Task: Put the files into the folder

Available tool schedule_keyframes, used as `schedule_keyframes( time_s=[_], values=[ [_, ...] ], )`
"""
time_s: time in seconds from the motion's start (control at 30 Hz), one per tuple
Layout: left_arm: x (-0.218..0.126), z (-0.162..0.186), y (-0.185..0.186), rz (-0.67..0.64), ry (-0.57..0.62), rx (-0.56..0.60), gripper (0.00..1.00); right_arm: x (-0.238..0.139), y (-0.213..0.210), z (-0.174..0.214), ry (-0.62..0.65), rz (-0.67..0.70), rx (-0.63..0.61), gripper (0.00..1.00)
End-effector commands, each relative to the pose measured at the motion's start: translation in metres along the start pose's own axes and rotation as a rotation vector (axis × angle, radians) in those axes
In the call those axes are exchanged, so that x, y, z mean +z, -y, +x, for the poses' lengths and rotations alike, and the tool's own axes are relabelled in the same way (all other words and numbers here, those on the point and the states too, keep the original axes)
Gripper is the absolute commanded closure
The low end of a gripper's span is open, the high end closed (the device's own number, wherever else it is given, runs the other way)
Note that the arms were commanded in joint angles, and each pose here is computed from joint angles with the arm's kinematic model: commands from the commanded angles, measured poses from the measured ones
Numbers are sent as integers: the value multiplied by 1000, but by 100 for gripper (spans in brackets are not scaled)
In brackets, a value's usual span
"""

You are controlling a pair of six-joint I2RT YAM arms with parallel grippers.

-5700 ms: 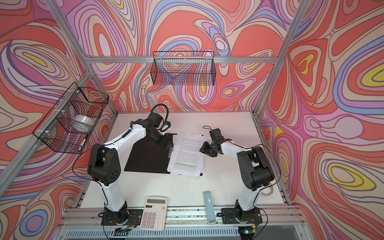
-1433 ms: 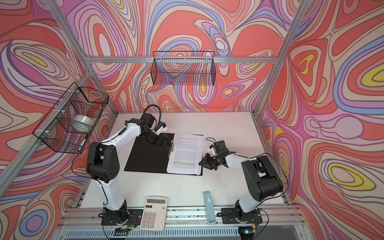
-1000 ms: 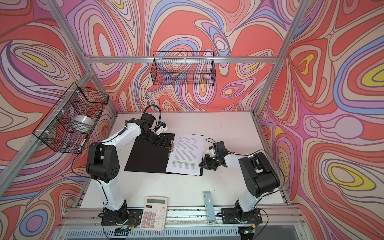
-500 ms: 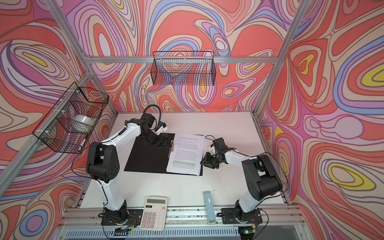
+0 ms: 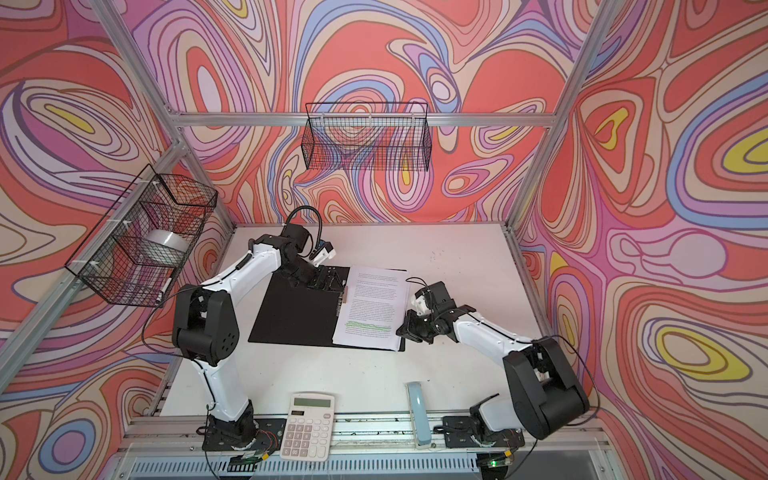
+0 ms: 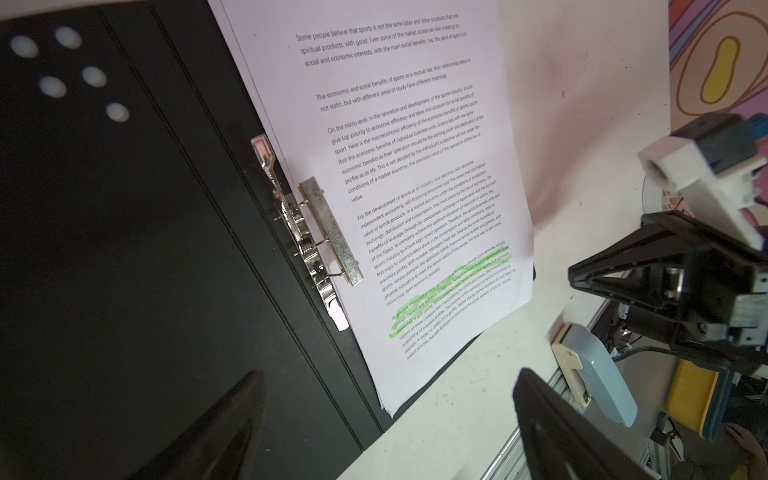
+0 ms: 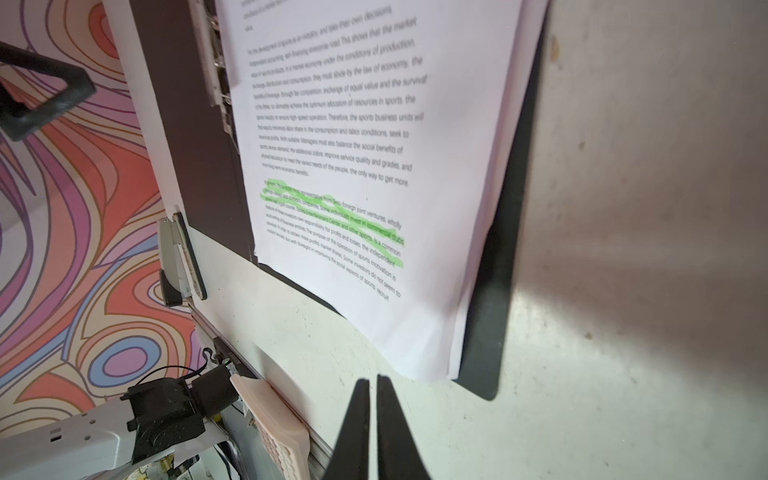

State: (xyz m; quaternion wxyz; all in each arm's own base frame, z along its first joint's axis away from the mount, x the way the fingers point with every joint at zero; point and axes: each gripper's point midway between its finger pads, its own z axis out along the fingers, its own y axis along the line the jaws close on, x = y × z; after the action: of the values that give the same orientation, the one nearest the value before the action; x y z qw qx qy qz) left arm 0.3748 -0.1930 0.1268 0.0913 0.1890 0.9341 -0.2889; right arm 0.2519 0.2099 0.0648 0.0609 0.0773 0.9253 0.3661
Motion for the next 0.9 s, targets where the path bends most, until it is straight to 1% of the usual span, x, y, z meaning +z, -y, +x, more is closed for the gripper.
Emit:
schedule_keyframes(
  time_s=[0.0,0.1,0.27,0.53,0.73,0.87],
  values=[
    [-6,2,4,21,-15,-24,7,12,-2,-2,0,-26,4,93],
    [-6,5,3,17,-21,-22,7,20,3,-4,-5,-10,13,93],
    [-4,7,3,21,-25,-24,8,32,28,-2,-31,85,39,94],
    [-4,9,2,19,-32,-25,8,43,48,4,-62,142,64,94],
    [-1,13,0,19,-41,-30,8,46,70,12,-99,246,66,94],
    [2,16,-6,-13,-48,-28,8,49,79,15,-120,319,44,93]
  ],
)
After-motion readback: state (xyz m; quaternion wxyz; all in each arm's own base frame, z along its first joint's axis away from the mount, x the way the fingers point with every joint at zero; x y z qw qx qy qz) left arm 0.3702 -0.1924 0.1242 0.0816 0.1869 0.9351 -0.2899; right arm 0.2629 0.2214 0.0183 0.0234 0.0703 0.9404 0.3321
